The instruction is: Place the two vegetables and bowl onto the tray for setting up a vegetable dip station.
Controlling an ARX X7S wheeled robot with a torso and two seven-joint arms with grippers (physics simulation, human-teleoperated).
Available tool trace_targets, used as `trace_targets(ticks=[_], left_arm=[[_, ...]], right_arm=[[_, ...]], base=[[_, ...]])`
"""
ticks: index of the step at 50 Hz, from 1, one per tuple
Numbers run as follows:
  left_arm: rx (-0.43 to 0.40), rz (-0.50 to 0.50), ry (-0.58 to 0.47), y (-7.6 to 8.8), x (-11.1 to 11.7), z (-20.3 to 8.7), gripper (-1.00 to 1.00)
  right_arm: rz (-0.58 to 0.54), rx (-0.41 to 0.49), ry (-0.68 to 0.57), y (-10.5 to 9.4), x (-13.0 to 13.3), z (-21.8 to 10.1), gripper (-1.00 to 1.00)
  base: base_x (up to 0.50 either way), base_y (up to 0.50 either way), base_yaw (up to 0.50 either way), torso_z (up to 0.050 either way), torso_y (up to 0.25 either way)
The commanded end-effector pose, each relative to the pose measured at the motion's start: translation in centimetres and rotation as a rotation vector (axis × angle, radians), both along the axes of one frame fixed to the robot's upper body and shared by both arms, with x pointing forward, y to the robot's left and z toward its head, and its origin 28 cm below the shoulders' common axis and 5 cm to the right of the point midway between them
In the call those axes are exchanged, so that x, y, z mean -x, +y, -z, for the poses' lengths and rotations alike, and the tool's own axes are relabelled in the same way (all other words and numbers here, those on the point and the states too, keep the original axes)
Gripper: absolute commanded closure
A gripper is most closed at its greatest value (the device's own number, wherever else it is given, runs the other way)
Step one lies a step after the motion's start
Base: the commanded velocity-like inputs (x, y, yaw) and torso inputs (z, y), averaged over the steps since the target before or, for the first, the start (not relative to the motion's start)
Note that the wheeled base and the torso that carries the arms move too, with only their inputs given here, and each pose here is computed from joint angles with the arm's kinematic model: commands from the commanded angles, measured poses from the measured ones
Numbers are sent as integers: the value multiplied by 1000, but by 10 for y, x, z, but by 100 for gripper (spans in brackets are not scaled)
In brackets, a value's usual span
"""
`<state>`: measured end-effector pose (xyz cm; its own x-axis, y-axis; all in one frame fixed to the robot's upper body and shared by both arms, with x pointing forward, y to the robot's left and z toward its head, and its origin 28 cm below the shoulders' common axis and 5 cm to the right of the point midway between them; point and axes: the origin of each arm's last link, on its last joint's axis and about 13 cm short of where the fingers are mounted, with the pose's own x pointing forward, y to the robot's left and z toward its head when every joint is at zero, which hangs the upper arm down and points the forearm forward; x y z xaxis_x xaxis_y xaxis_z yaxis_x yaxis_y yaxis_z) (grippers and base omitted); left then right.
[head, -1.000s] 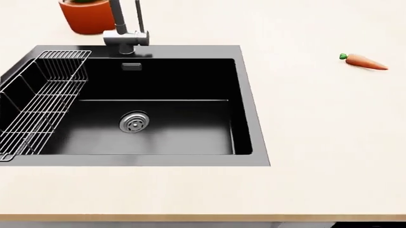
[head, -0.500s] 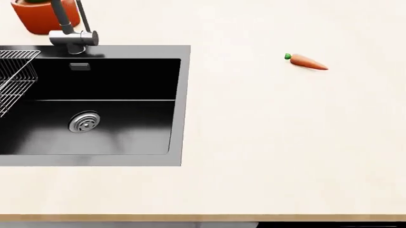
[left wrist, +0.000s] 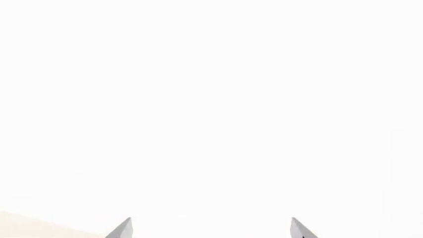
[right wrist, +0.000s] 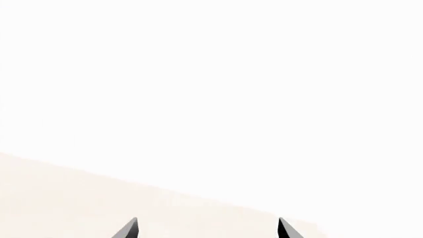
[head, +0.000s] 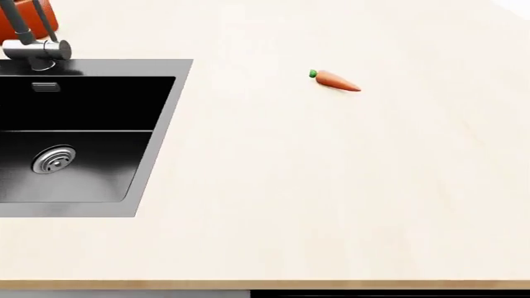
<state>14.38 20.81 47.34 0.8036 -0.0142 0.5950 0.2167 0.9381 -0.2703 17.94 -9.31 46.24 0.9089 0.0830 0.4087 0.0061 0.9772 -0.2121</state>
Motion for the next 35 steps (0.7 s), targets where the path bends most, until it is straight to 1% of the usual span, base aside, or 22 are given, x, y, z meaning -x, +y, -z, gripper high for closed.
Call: trace_targets(ticks=[1, 3, 15, 21, 25, 26, 27, 28, 32, 35], left_arm=[[2, -2, 1, 0, 0, 0, -100], [1, -2, -2, 0, 2, -1, -100], [-3, 1, 2, 0, 1, 0, -100], [0, 0, 2, 0, 1, 0, -100], [-1, 0, 2, 0, 0, 0, -100], [-2, 1, 2, 0, 0, 0, -100], [-1, 1, 3, 0, 0, 0, -100], [-2, 0, 3, 0, 0, 1, -100], [-4, 5, 5, -1, 0, 1, -100], [-4, 6, 6, -1, 0, 1, -100]], right_arm=[[25, 3, -1, 0, 0, 0, -100], [-14, 12, -22, -1, 1, 0, -100], [1, 7, -14, 0, 0, 0, -100], [19, 16, -7, -1, -1, 1, -100], [8, 26, -4, 1, -1, 1, -100], [-21, 32, -7, 1, -1, 2, -100], [-40, 32, 0, 1, -1, 3, -100], [-9, 36, 8, 0, -3, 4, -100], [-7, 31, 10, 0, -4, 5, -100], [-1, 33, 8, 0, -3, 4, -100]], base=[[0, 0, 0, 0, 0], [188, 0, 0, 0, 0], [498, 0, 0, 0, 0], [0, 0, 0, 0, 2], [0, 0, 0, 0, 0], [66, 0, 0, 0, 0], [500, 0, 0, 0, 0], [500, 0, 0, 0, 0], [490, 0, 0, 0, 0], [0, 0, 0, 0, 0]])
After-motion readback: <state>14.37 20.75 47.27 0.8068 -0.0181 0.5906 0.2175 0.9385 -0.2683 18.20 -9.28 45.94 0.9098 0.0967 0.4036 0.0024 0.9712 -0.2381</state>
